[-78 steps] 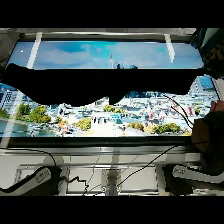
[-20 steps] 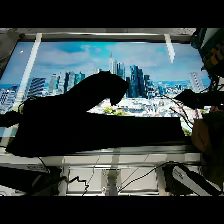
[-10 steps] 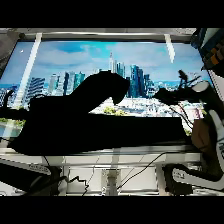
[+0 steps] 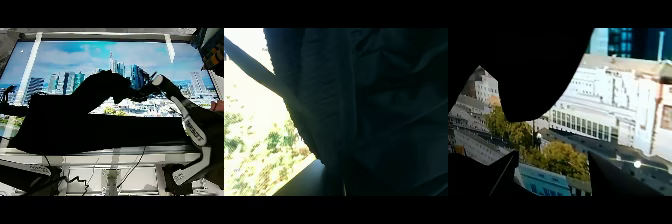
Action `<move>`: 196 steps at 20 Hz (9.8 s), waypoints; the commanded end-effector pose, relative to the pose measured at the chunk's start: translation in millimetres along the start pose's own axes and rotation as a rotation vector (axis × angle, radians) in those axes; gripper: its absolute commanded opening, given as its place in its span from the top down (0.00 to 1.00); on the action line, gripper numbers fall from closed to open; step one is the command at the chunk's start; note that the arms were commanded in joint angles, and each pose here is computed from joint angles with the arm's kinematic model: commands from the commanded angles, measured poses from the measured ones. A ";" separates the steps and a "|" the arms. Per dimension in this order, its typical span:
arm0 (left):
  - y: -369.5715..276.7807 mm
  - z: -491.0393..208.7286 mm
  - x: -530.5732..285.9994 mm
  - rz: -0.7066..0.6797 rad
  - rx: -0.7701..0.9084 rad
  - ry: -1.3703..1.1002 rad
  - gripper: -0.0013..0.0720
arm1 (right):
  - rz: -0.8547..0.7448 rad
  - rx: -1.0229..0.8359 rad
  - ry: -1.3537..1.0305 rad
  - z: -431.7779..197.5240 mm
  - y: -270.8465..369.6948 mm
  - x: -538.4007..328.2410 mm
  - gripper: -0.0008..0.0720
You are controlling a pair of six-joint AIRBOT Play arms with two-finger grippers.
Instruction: Fold the clothes and pants, and hang the long-sleeved shirts on hangers.
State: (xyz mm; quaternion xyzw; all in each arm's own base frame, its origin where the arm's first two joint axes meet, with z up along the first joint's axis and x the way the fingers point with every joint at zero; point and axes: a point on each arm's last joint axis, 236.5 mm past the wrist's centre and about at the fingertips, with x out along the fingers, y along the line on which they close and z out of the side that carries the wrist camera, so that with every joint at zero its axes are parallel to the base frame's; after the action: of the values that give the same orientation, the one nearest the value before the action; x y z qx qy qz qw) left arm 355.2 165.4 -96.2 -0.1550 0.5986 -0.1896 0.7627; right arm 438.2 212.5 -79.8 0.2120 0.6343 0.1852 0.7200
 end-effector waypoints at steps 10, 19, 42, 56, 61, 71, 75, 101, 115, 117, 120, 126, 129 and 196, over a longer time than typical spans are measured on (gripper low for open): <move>1.7 3.8 -1.1 0.012 0.002 -0.014 0.95 | 0.008 0.072 0.016 14.3 16.6 48.8 0.46; -13.0 27.4 -2.9 -0.052 -0.035 -0.113 0.95 | -0.036 -0.001 0.011 7.6 18.8 72.3 0.97; -36.9 151.2 -98.2 -0.087 -0.115 -0.564 0.95 | -0.687 -0.471 -0.238 108.0 -148.2 -323.0 0.98; 16.2 100.3 -70.2 0.146 -0.071 -0.332 0.95 | -0.534 -0.309 0.345 -140.7 -195.5 -193.2 0.91; 16.1 100.3 -69.7 0.144 -0.072 -0.332 0.95 | -0.667 -0.203 0.087 -88.5 -223.6 -202.8 0.23; 16.1 100.4 -69.6 0.130 -0.156 -0.338 0.95 | -0.071 0.222 -0.290 18.3 -229.0 -173.7 0.21; 16.1 100.3 -69.6 0.130 -0.157 -0.338 0.95 | -0.080 0.239 -0.247 23.5 -252.6 -138.4 0.23; 39.3 127.5 -62.4 0.301 -0.283 -0.408 0.95 | -0.389 0.041 -0.730 168.0 -284.4 -223.3 0.98; 51.6 129.8 -95.5 0.426 -0.308 -0.497 0.03 | -0.315 -0.017 -0.597 148.9 -241.4 -203.6 0.36; 40.4 128.6 -134.8 0.485 -0.275 -0.536 0.14 | -0.322 -0.058 -0.601 143.4 -221.4 -227.6 0.37; 13.3 100.3 -204.9 0.578 -0.276 -0.558 0.96 | -0.367 -0.151 -0.653 130.0 -178.9 -289.9 0.43; -40.3 5.5 -229.0 0.552 -0.416 -0.364 0.95 | -0.429 -0.297 -0.762 77.8 -93.0 -392.0 0.97; -34.5 -49.9 -189.1 0.506 -0.481 -0.292 0.95 | -0.445 -0.339 -0.834 61.1 -64.8 -424.3 0.97; 36.6 -32.9 -49.3 -0.071 -0.674 -0.632 0.95 | -0.426 0.748 -0.248 -207.5 -232.0 -135.0 0.74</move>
State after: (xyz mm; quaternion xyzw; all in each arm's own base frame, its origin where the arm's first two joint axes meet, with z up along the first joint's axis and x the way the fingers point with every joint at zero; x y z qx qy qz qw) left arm 316.3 230.2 -83.0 -0.4580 0.3567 0.0667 0.8115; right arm 205.0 -30.3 -112.6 0.3509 0.6142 -0.2277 0.6692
